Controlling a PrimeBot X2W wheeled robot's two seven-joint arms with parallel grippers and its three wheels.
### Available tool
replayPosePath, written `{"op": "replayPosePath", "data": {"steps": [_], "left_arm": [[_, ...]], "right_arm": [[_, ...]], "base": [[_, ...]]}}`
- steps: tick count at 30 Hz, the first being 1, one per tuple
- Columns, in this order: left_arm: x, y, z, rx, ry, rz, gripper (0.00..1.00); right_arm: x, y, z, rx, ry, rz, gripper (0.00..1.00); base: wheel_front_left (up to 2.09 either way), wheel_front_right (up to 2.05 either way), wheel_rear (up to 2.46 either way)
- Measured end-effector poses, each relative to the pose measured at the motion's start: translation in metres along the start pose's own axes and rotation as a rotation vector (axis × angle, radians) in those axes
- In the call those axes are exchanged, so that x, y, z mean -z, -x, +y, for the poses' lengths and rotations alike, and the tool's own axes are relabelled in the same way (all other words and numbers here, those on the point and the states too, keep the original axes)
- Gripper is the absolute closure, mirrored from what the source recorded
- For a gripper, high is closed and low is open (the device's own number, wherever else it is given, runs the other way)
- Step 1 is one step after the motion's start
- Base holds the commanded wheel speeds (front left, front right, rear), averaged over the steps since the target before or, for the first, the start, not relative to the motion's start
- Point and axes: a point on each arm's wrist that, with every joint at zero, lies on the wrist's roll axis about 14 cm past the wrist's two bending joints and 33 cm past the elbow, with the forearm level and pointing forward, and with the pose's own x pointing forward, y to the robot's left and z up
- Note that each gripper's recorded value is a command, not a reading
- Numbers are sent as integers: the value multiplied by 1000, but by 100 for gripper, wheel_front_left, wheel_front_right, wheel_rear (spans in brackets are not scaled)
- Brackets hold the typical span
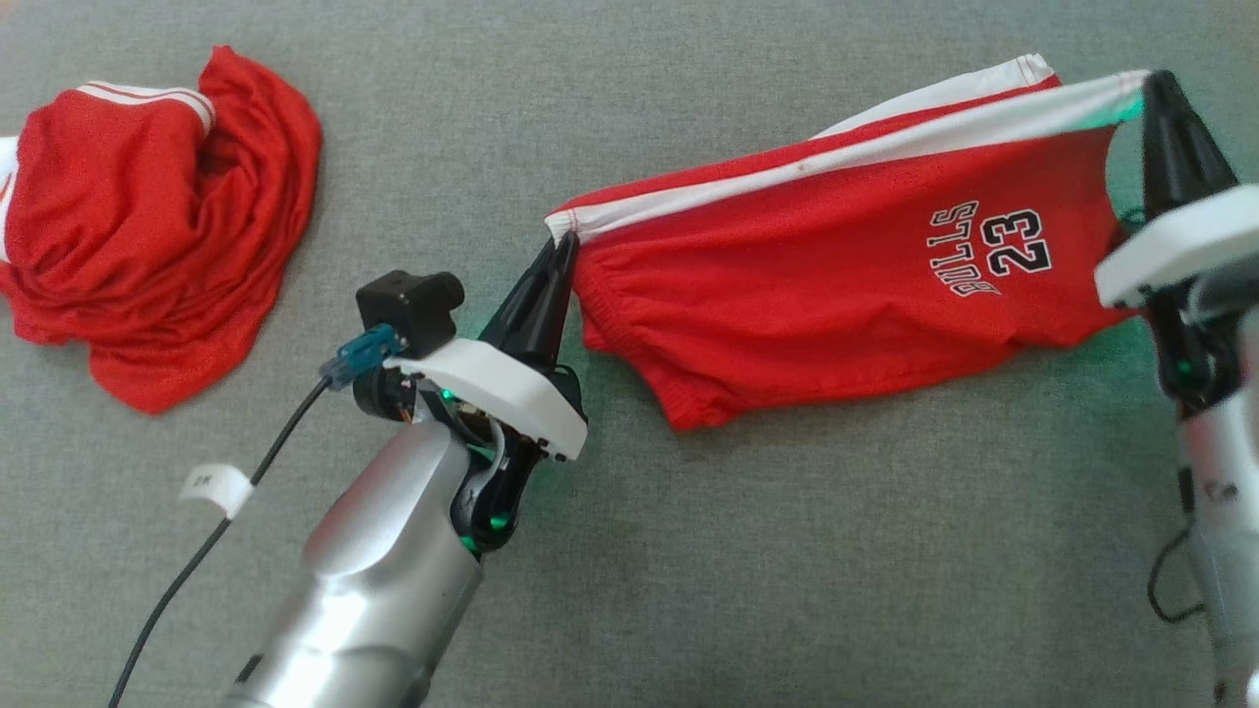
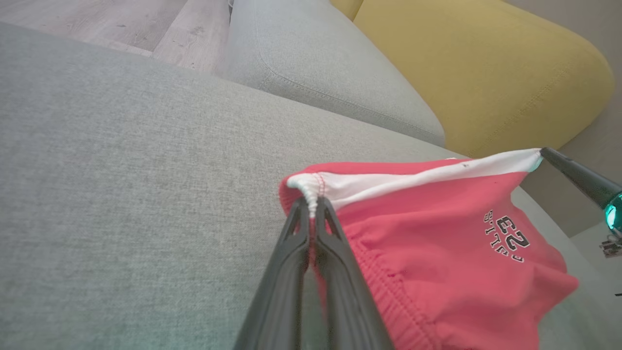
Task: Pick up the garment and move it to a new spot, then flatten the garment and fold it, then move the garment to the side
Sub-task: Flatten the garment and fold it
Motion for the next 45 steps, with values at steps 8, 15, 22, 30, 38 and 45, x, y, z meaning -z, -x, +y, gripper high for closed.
{"op": "replayPosePath", "data": {"steps": [8,15,22,30,38,45], "left_arm": [[4,-5,11,-29,-12,-15,0],[-20,1,16,-97,-125,-124,0],[-68,39,9,-199,-247,-352,0],[-54,105,23,-332,-262,-405,0],[-42,141,34,-429,-270,-396,0],[-40,150,37,-457,-284,-395,0]], "right_arm": [[-10,-22,22,-67,28,-57,0],[-7,-10,21,-74,-6,-76,0],[47,31,19,-55,-74,50,0],[62,32,1,16,-118,111,0],[80,13,0,51,-110,226,0],[87,4,0,77,-126,272,100]], "base": [[0,0,0],[0,0,0],[0,0,0],[0,0,0],[0,0,0],[0,0,0]]}}
